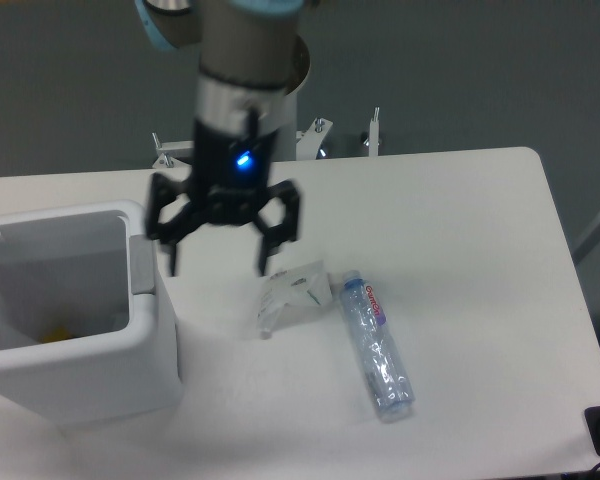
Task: Open the trash can
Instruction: 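Lift the gripper away from the opened trash bin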
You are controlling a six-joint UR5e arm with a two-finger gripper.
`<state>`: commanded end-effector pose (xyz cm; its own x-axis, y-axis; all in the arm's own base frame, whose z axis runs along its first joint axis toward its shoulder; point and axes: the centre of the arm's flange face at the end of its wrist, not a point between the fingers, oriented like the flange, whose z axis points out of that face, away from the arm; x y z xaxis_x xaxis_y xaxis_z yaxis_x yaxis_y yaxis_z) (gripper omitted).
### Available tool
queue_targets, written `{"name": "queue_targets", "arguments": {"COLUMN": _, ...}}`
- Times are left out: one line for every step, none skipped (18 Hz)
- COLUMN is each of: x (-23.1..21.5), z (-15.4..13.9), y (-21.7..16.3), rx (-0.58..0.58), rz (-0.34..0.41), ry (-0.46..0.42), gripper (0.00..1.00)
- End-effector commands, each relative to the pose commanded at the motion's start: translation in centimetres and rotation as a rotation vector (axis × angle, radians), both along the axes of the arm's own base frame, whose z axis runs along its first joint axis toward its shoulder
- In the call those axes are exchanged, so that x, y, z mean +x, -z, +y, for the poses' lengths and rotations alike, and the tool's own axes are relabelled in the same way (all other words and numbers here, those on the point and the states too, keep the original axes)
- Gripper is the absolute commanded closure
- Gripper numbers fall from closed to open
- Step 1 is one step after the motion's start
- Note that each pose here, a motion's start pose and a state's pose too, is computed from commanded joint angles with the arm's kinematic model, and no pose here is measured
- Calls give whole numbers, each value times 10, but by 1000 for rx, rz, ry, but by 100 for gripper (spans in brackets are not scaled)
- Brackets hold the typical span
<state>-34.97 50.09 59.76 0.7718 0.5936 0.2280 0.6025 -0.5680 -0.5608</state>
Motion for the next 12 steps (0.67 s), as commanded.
{"name": "queue_targets", "arguments": {"x": -14, "z": -11, "y": -3, "rx": 0, "rz": 17, "ry": -15, "gripper": 0}}
{"name": "queue_targets", "arguments": {"x": -25, "z": -20, "y": -7, "rx": -11, "rz": 52, "ry": -14, "gripper": 0}}
{"name": "queue_targets", "arguments": {"x": -35, "z": -27, "y": -5, "rx": -54, "rz": 99, "ry": 9, "gripper": 0}}
{"name": "queue_targets", "arguments": {"x": -45, "z": -37, "y": 3, "rx": -120, "rz": 147, "ry": 27, "gripper": 0}}
{"name": "queue_targets", "arguments": {"x": -57, "z": -49, "y": 9, "rx": -193, "rz": 190, "ry": 41, "gripper": 0}}
{"name": "queue_targets", "arguments": {"x": -66, "z": -59, "y": 19, "rx": -260, "rz": 216, "ry": 68, "gripper": 0}}
{"name": "queue_targets", "arguments": {"x": -73, "z": -67, "y": 27, "rx": -313, "rz": 238, "ry": 111, "gripper": 0}}
{"name": "queue_targets", "arguments": {"x": -77, "z": -74, "y": 32, "rx": -354, "rz": 251, "ry": 162, "gripper": 0}}
{"name": "queue_targets", "arguments": {"x": -72, "z": -83, "y": 31, "rx": -390, "rz": 258, "ry": 204, "gripper": 0}}
{"name": "queue_targets", "arguments": {"x": -72, "z": -93, "y": 37, "rx": -432, "rz": 242, "ry": 232, "gripper": 0}}
{"name": "queue_targets", "arguments": {"x": -73, "z": -101, "y": 37, "rx": -457, "rz": 245, "ry": 248, "gripper": 0}}
{"name": "queue_targets", "arguments": {"x": -71, "z": -107, "y": 33, "rx": -464, "rz": 256, "ry": 263, "gripper": 0}}
